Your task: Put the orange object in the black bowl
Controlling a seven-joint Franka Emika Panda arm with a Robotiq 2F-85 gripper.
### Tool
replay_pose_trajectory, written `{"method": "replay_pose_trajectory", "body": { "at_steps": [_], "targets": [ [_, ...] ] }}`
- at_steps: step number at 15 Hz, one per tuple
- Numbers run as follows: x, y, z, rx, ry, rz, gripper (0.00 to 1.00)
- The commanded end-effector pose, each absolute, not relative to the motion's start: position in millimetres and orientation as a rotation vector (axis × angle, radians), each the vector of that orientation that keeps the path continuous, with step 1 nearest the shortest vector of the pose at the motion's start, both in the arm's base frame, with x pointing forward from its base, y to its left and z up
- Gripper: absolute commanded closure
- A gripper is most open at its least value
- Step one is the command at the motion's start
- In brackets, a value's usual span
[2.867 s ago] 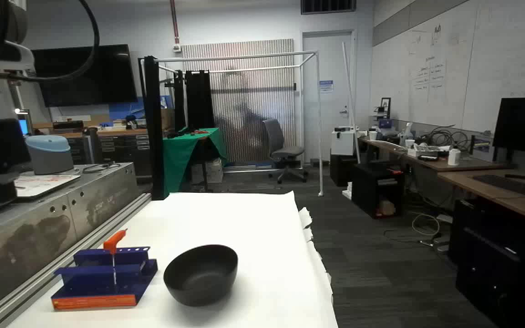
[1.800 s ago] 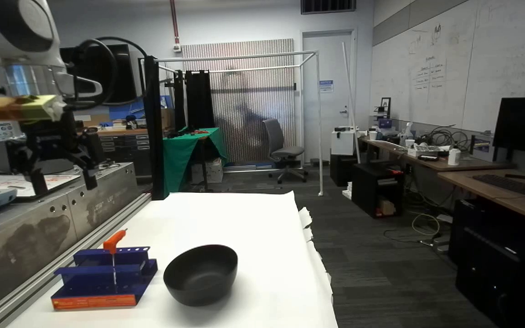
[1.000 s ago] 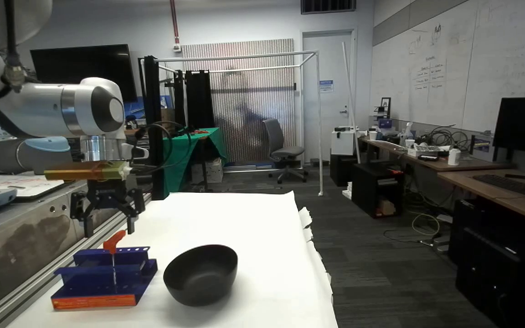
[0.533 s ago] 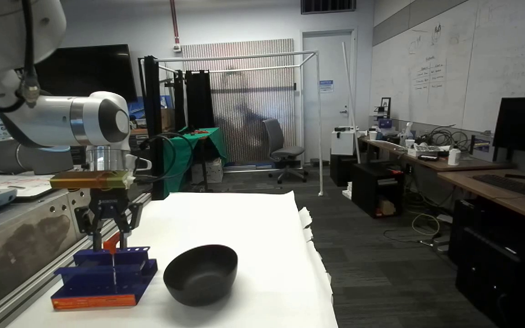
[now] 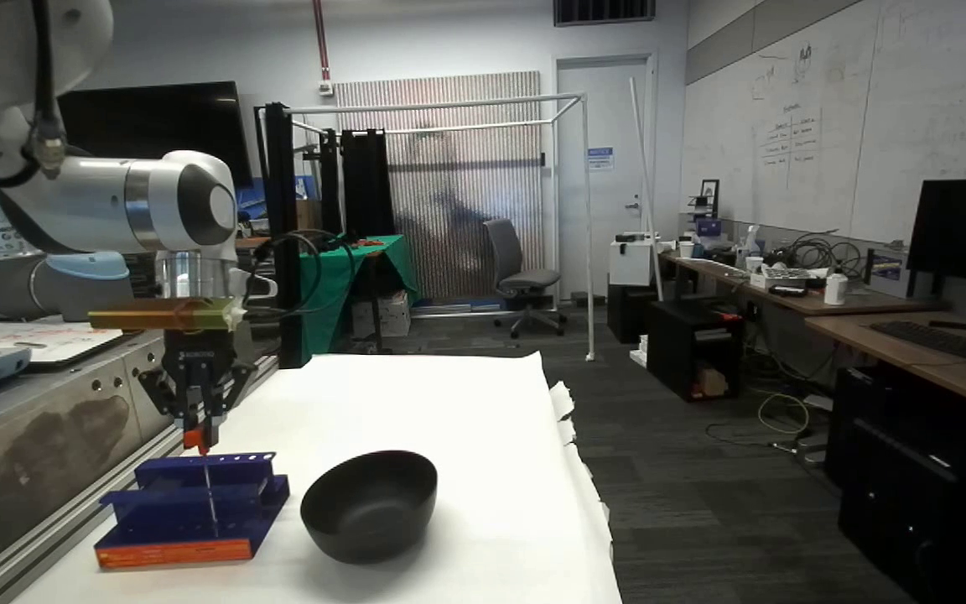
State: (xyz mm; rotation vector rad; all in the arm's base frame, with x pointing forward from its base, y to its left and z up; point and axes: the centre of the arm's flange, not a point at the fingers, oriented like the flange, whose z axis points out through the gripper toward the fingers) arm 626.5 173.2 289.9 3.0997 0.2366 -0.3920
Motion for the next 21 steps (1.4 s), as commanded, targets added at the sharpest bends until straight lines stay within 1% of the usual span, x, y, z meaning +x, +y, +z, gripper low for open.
{"method": "replay_pose_trajectory", "body": {
  "at_steps": [1, 5, 9, 13, 16, 18, 21],
  "targets": [
    [598.1, 175.2, 359.8, 3.094, 0.201, -0.266, 0.88],
    [574.7, 183.1, 420.5, 3.031, 0.105, -0.152, 0.87],
    [577.6, 176.9, 430.1, 2.821, -0.051, -0.142, 0.85],
    [609.5, 153.0, 387.1, 2.619, -0.203, -0.081, 0.85],
    [630.5, 133.5, 343.6, 2.515, -0.295, -0.123, 0.85],
    [638.9, 122.7, 315.2, 2.497, -0.329, -0.191, 0.85],
    [648.5, 115.0, 281.5, 2.491, -0.339, -0.219, 0.85]
  ]
}}
